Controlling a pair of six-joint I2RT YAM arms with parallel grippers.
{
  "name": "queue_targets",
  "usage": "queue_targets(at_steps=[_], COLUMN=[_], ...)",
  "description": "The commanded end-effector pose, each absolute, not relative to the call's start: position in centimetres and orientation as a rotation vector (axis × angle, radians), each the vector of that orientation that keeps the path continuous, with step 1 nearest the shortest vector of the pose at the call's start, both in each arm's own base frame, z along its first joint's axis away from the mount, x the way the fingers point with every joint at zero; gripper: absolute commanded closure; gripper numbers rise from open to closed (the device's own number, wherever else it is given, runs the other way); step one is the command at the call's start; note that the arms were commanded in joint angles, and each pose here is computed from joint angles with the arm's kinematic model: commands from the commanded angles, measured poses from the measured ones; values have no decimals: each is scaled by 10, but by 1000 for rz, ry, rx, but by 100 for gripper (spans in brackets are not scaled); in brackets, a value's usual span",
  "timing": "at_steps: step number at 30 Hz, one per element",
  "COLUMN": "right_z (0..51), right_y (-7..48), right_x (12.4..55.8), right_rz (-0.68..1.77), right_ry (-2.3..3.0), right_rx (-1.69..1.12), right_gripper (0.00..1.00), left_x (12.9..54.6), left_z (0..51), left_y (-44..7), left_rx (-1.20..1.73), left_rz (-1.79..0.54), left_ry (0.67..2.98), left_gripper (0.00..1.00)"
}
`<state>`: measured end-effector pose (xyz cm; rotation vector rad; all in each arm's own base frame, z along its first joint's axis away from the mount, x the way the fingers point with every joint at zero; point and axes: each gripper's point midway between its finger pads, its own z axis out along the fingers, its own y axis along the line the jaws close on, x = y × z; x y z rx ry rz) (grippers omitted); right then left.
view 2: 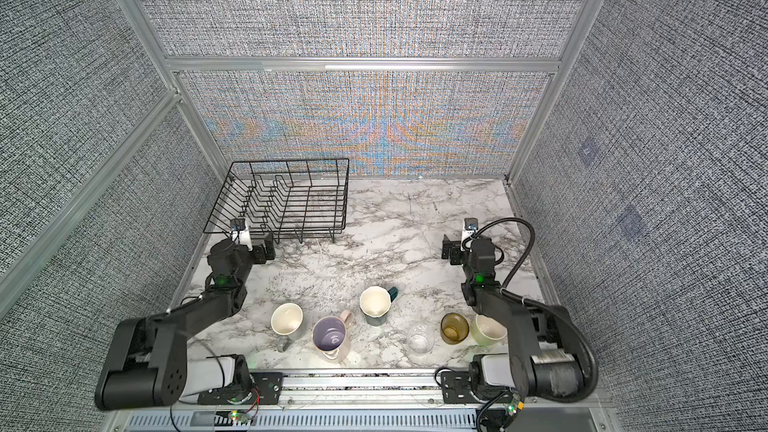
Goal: Load the cups into the dish rack
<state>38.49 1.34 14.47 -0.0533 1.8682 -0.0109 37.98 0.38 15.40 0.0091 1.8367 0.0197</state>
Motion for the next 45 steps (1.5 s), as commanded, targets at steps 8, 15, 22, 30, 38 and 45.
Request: queue_targets(at_steps=[8,15,22,30,38,45], right_z=[204,222,219,199,170,147], right_y=[-5,97,234,324,351,376], right_x=[361,375,369,371,405,423], right_rz=[271,556,813,1003,1030,1141], right_ry=[2073,2256,2403,2461,2560,2582], right_rx=[628,277,-113,-291,-213,-197], right_gripper=[1,1,17,37,45,49], left_x=[323,266,253,243,246,251], left_z=[215,201,236,211,189,179], left_y=[-47,-32,-24,-13,-25,-35], left_rx=[60,-417,-260,-454,-399,-369], left_rz=[-371,-464,-336,-337,-378,-441], left_ry=[1952,2254,2221,2203,2325,2384], left_gripper=[1,1,1,1,1,1])
